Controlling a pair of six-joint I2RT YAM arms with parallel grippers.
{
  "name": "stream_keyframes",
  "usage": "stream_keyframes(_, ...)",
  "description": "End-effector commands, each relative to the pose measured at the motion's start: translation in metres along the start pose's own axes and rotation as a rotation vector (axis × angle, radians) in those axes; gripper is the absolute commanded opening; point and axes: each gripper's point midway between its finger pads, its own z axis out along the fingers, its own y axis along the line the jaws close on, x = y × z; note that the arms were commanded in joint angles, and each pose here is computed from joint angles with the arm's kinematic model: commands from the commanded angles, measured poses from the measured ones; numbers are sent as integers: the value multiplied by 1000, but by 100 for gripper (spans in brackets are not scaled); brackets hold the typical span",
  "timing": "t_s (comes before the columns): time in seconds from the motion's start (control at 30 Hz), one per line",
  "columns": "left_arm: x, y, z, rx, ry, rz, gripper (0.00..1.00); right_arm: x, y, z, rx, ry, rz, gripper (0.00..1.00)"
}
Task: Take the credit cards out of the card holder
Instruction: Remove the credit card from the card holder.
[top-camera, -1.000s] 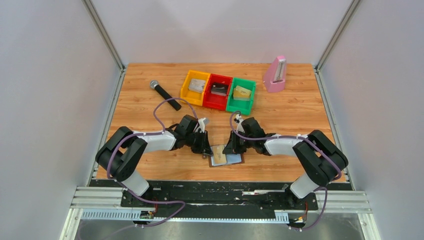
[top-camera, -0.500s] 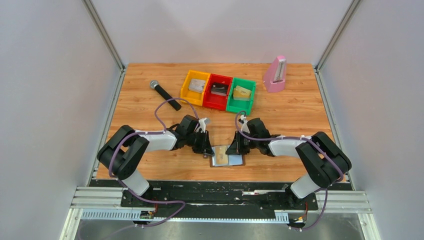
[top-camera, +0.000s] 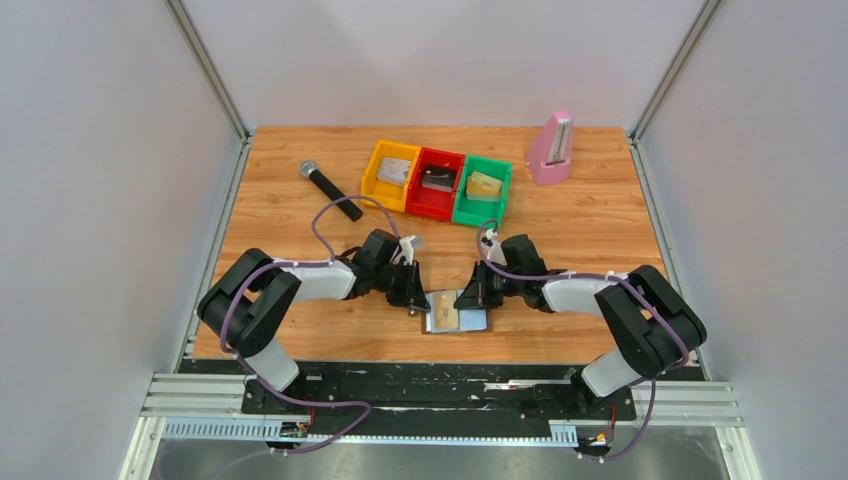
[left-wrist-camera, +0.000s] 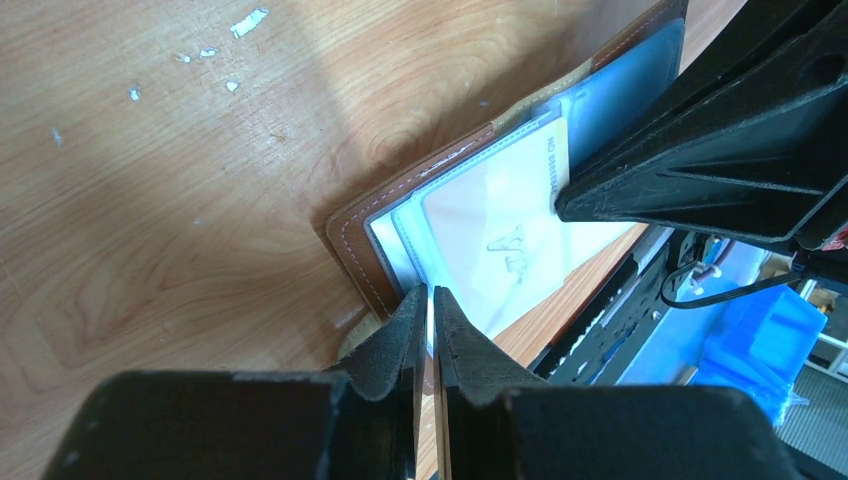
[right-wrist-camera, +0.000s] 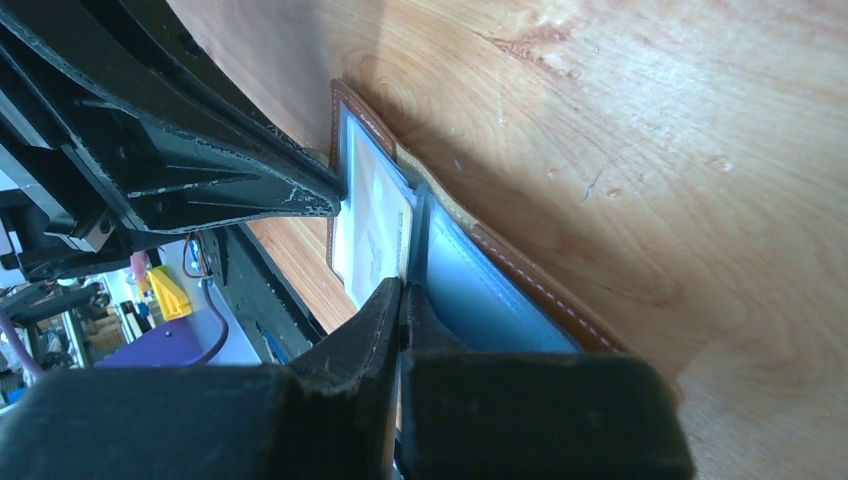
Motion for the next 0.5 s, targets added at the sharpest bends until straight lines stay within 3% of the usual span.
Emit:
stream_keyframes(0.0,17,29,3,-113,47,1,15,-2,5,1,-66,9,-17,0)
stream_keyframes(0.27,19,31,2,-122,54,-2,15,-1,-4,-1,-77,18,37,3)
stream_keyframes(0.47,18,30,3,-118,58,-1,15,-1,-4,-4,-96,18,39,0)
